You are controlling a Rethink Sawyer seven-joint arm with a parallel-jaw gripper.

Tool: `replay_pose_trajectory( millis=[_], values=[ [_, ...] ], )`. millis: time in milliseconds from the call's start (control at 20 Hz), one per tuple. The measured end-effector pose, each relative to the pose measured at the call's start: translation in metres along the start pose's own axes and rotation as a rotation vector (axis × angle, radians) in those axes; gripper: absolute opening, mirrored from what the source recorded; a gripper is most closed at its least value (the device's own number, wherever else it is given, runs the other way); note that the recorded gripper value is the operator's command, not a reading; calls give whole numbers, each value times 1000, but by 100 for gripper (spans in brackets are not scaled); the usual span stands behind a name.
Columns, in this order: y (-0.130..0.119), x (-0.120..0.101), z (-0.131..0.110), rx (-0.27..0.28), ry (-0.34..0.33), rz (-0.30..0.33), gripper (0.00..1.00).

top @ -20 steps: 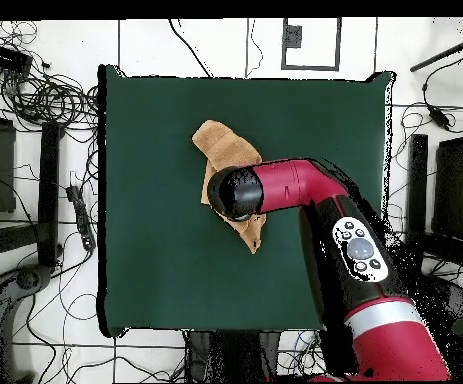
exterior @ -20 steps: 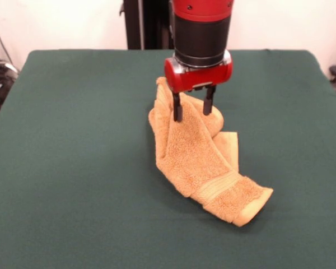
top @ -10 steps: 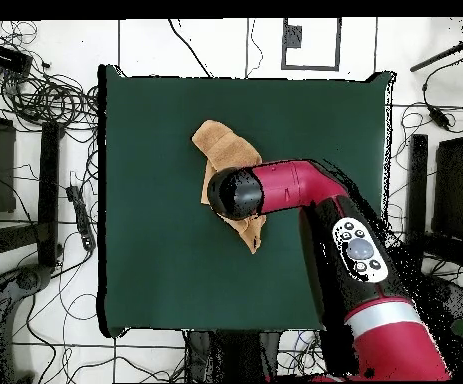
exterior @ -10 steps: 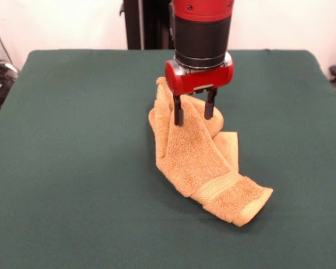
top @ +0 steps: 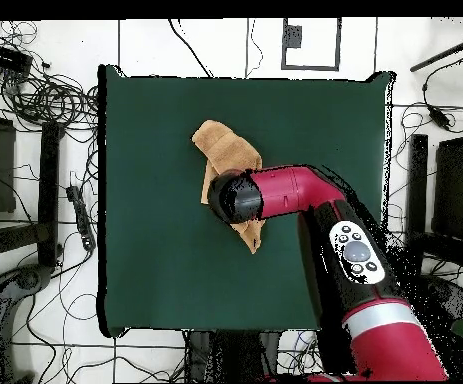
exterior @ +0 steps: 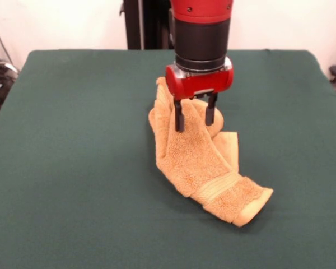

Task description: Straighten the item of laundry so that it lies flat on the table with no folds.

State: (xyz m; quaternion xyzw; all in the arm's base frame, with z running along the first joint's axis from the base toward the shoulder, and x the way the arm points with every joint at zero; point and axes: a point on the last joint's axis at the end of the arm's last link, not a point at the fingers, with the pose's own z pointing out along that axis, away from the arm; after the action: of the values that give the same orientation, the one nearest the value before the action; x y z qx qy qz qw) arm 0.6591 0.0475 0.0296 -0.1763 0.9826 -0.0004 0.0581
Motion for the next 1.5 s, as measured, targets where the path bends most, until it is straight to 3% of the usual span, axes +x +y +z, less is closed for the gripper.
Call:
replay_pose_trajectory(
  millis=[650, 1050, 1500],
  values=[
    [25, 10, 20, -32, 28, -23, 100],
    [33, 10, 19, -26, 34, -39, 100],
    [29, 14, 7, -16, 95, -41, 100]
  ],
)
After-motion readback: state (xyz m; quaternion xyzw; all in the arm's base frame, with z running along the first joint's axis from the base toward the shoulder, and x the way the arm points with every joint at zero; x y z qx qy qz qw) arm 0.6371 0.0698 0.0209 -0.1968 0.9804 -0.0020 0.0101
